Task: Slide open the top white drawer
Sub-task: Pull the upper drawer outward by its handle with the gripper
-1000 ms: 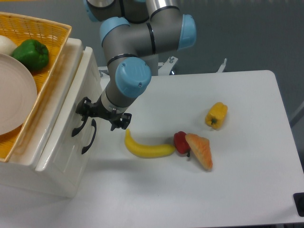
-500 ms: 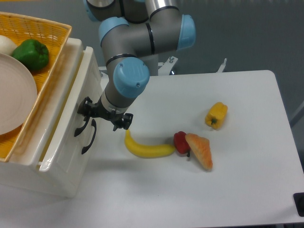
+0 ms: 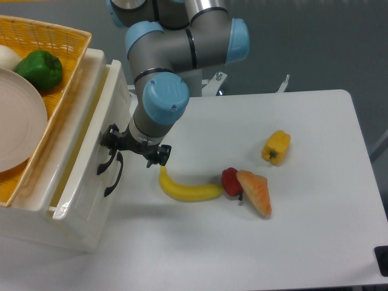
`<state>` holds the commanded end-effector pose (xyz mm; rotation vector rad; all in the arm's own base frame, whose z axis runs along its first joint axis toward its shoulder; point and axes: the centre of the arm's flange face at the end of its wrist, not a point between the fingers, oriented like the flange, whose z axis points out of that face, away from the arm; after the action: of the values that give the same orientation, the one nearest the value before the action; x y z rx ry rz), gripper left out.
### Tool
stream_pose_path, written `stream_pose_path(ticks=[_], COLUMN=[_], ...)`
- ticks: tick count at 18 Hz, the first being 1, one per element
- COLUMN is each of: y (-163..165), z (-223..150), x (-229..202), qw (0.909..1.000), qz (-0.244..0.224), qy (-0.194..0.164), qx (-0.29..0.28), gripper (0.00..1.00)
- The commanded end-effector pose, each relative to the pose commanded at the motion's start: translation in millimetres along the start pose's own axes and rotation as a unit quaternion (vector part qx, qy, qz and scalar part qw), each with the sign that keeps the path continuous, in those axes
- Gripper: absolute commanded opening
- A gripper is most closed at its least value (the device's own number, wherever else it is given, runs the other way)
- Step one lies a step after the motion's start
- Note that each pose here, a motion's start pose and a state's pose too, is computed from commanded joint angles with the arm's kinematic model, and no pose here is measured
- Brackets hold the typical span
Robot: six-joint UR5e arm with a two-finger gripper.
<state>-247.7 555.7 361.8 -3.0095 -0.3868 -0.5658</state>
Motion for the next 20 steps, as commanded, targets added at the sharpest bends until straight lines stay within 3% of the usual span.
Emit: stream_pose_path(ticks=[20], y=[-4.0], z=[-8.4], x=[-8.7], qw=[0.9999], qz=[0.002], qy=[-0.013], qx=[0.003], gripper=[1.00])
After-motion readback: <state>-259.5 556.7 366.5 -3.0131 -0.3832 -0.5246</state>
